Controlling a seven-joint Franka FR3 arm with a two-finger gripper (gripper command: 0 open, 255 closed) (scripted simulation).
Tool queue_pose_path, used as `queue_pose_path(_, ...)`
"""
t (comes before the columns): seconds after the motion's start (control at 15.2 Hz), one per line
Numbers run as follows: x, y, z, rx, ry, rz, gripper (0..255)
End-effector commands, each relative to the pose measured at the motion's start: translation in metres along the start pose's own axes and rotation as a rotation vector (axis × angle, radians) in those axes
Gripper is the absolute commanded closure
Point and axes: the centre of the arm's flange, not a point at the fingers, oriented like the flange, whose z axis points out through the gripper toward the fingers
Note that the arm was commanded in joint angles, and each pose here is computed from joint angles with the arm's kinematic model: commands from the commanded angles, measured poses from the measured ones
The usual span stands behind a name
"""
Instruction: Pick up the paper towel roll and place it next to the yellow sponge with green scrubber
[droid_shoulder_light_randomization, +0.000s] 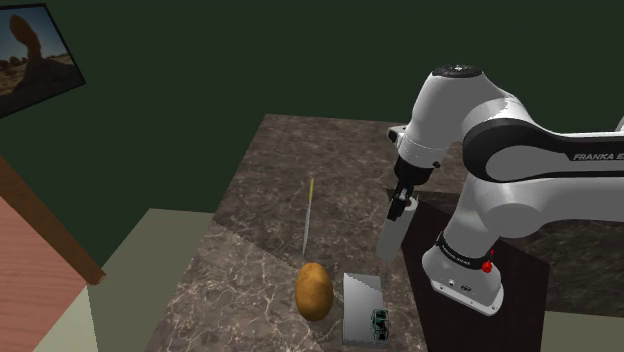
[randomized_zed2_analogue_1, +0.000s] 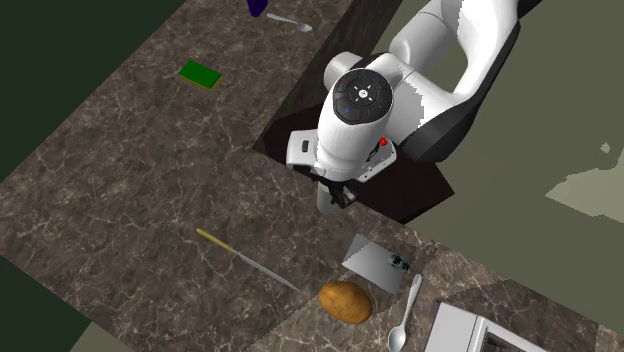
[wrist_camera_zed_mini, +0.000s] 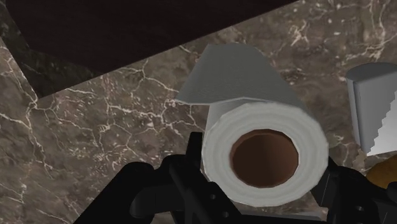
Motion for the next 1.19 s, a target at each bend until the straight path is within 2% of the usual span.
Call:
queue_pose_path(0.0, 0.000, 0.001, -0.004, -0.002, -0.002, 0.000, 255)
queue_pose_path(1.12, 0.005, 0.005, -0.094, -0.002, -0.002, 0.000, 255)
